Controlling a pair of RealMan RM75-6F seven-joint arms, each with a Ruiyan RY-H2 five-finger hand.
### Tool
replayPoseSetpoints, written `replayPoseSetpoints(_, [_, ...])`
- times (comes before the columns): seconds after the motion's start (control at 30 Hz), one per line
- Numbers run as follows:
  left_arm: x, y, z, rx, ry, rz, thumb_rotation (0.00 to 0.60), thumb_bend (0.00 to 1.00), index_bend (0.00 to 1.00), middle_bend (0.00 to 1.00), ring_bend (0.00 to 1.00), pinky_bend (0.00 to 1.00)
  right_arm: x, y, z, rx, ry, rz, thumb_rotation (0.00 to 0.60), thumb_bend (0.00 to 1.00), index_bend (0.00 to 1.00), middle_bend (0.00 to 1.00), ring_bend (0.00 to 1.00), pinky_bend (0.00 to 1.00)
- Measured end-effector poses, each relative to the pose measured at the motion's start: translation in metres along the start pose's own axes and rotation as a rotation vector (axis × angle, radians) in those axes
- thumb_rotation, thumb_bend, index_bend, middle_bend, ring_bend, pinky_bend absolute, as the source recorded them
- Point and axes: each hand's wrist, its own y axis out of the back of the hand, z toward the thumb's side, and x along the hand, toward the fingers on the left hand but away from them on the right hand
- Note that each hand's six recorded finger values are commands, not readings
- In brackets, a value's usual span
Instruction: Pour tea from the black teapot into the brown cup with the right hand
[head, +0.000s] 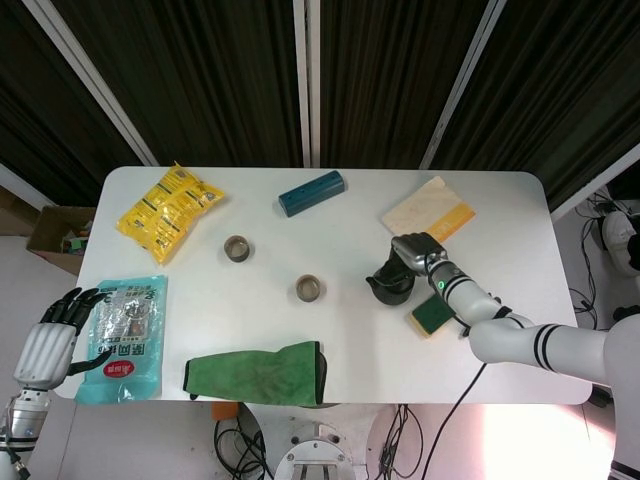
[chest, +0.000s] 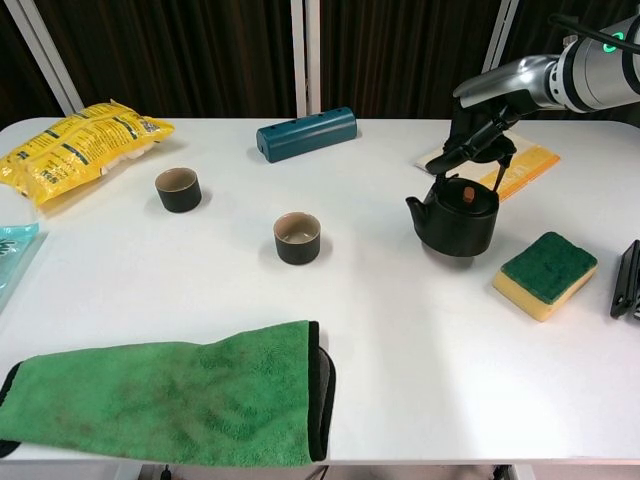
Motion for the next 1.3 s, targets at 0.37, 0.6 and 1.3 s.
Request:
replayPoseSetpoints(0.37, [0.000, -0.003, -0.001, -0.004, 0.003, -0.006, 0.600, 0.09, 0.16, 0.13, 0.09, 0.21, 0.006, 0.008, 0.003, 0.042, 0.007, -0.061, 0.311, 0.27, 1.00, 0.93, 0.83, 0.64])
replayPoseSetpoints(0.6, [0.001, -0.005, 0.000, -0.004, -0.002, -0.010, 0.600, 0.09, 0.16, 0.13, 0.09, 0.21, 0.012, 0.011, 0.003, 0.060, 0.014, -0.096, 0.313, 0.29, 1.00, 0.94, 0.83, 0.64])
replayPoseSetpoints(1.3, [0.003, -0.004, 0.005, 0.000, -0.013, -0.009, 0.600, 0.09, 0.17, 0.13, 0.09, 0.21, 0.023, 0.020, -0.001, 0.065, 0.034, -0.178, 0.531, 0.31, 1.00, 0.98, 0.88, 0.70])
